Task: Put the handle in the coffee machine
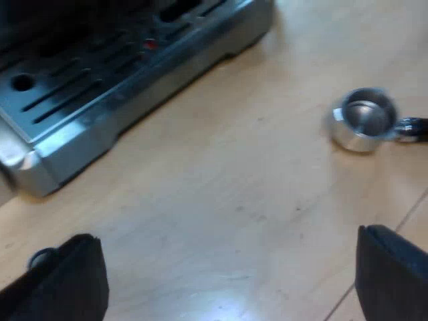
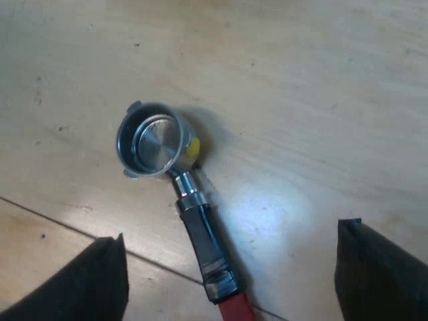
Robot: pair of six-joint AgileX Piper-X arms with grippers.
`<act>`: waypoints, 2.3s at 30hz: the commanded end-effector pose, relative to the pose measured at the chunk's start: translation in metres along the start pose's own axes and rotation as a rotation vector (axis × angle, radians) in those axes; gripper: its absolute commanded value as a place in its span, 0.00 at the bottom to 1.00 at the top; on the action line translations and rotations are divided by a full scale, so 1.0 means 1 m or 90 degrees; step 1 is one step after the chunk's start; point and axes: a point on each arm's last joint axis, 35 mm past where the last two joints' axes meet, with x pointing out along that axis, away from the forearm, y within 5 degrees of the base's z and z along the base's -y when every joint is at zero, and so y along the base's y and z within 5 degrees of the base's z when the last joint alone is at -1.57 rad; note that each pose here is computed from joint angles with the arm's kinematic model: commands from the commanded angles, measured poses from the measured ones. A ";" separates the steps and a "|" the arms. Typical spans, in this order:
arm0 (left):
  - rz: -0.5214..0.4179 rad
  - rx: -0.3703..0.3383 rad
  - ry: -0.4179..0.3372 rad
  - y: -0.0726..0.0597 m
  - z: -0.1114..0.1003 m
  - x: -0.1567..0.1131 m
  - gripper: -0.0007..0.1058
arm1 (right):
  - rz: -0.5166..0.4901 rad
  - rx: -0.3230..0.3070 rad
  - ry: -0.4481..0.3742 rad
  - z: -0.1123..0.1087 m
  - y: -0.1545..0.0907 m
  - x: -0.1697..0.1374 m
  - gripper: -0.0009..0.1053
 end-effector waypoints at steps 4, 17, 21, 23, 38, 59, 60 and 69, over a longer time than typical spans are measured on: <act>-0.045 0.028 0.003 0.000 0.004 0.003 0.73 | 0.014 0.004 0.023 0.005 -0.001 0.003 0.63; -0.153 0.201 0.118 -0.012 0.016 0.035 0.73 | 0.026 0.036 0.059 0.025 -0.013 0.024 0.63; -0.178 0.282 0.108 -0.024 0.020 0.041 0.73 | 0.026 0.043 0.091 0.030 -0.017 0.033 0.61; -0.196 0.297 0.113 -0.028 0.019 0.042 0.73 | 0.013 0.037 0.111 0.031 -0.020 0.037 0.60; -0.217 0.288 0.157 -0.026 0.022 0.075 0.73 | 0.009 -0.084 0.238 0.032 -0.018 0.058 0.59; -0.218 0.274 0.191 -0.023 0.023 0.087 0.73 | 0.061 -0.219 0.383 0.021 0.015 0.151 0.01; -0.218 0.274 0.191 -0.023 0.023 0.087 0.73 | 0.081 -0.213 0.374 0.021 0.016 0.154 0.01; -0.218 0.274 0.191 -0.023 0.023 0.087 0.73 | 0.118 -0.241 0.352 0.026 0.032 0.176 0.01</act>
